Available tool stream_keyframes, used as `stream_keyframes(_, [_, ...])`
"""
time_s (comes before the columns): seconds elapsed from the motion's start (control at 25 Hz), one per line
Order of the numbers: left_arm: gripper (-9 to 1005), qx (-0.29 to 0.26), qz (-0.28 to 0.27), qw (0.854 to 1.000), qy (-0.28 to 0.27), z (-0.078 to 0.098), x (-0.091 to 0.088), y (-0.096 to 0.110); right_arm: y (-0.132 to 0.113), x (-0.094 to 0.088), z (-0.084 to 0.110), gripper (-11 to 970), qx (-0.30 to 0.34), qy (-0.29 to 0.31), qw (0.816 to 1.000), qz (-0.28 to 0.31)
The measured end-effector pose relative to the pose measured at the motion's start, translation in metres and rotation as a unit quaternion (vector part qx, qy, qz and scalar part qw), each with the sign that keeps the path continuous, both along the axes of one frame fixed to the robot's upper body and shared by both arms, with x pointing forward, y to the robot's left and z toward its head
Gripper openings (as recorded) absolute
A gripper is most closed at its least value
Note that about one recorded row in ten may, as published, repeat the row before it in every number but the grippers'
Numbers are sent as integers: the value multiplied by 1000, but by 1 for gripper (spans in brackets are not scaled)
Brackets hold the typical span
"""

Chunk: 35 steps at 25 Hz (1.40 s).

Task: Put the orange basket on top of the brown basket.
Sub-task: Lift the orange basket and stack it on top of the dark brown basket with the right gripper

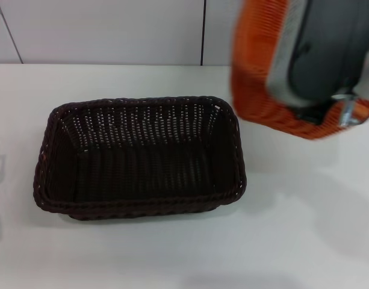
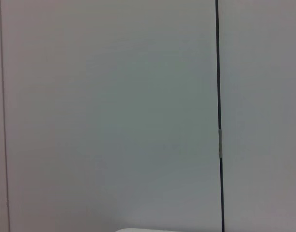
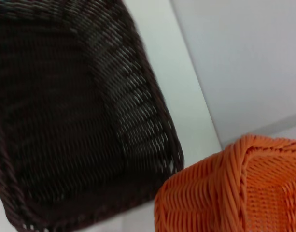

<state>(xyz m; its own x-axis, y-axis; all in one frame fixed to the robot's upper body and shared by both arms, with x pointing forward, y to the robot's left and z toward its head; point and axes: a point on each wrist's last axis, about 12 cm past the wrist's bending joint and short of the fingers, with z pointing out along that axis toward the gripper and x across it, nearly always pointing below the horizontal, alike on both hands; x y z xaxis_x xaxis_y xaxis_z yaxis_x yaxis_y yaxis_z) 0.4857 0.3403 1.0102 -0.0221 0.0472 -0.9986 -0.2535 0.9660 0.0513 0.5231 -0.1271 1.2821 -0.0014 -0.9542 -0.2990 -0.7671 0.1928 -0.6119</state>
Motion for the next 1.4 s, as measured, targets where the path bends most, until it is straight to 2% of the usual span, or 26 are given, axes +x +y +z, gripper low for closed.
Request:
stream_keyframes(0.04, [709,0,0,1000,0,0,0,0,0,0,0,216,0,0,1000,0])
stream_keyframes(0.2, [709,-3,-2,1000,1,0,2,-2,19,-7,-5,224,-44,-35,994,94])
stream_keyframes(0.24, [709,-4,-1,1000,1,0,2,-2,24,-11,-9,226,-70,-48,987,137])
stream_keyframes(0.28, [709,-4,-1,1000,0,0,3,-3,26,-12,-10,228,-78,-53,984,150])
stream_keyframes(0.4, [709,-10,1,1000,-2,0,3,-2,33,-19,-17,235,-133,-75,963,224])
stream_keyframes(0.44, [709,-10,1,1000,-2,0,3,-2,33,-19,-17,237,-133,-75,963,224])
stream_keyframes(0.56, [709,-15,3,1000,-3,0,2,-1,35,-22,-19,243,-169,-88,945,267])
stream_keyframes(0.6, [709,-16,7,1000,-4,0,1,1,37,-25,-23,245,-188,-95,932,295])
stream_keyframes(0.72, [709,-16,8,1000,-4,0,1,2,39,-28,-27,252,-200,-102,921,318])
stream_keyframes(0.76, [709,-16,9,1000,-4,0,1,2,40,-29,-30,254,-205,-108,915,331])
stream_keyframes(0.8, [709,-16,9,1000,-4,0,1,2,41,-33,-35,256,-214,-122,900,359])
stream_keyframes(0.84, [709,-16,9,1000,-4,0,1,2,41,-33,-35,258,-214,-122,900,359])
stream_keyframes(1.0, [709,-17,8,1000,-5,1,4,2,46,-40,-42,267,-226,-151,874,403])
stream_keyframes(1.16, [709,-17,7,1000,-5,2,5,1,48,-43,-46,275,-230,-163,863,420])
stream_keyframes(1.2, [709,-17,7,1000,-5,2,5,1,47,-46,-50,277,-236,-170,853,432])
stream_keyframes(1.32, [709,-17,7,1000,-5,2,5,1,45,-47,-54,284,-243,-174,846,442])
stream_keyframes(1.4, [709,-18,8,1000,-6,2,5,1,43,-48,-58,288,-240,-172,848,440])
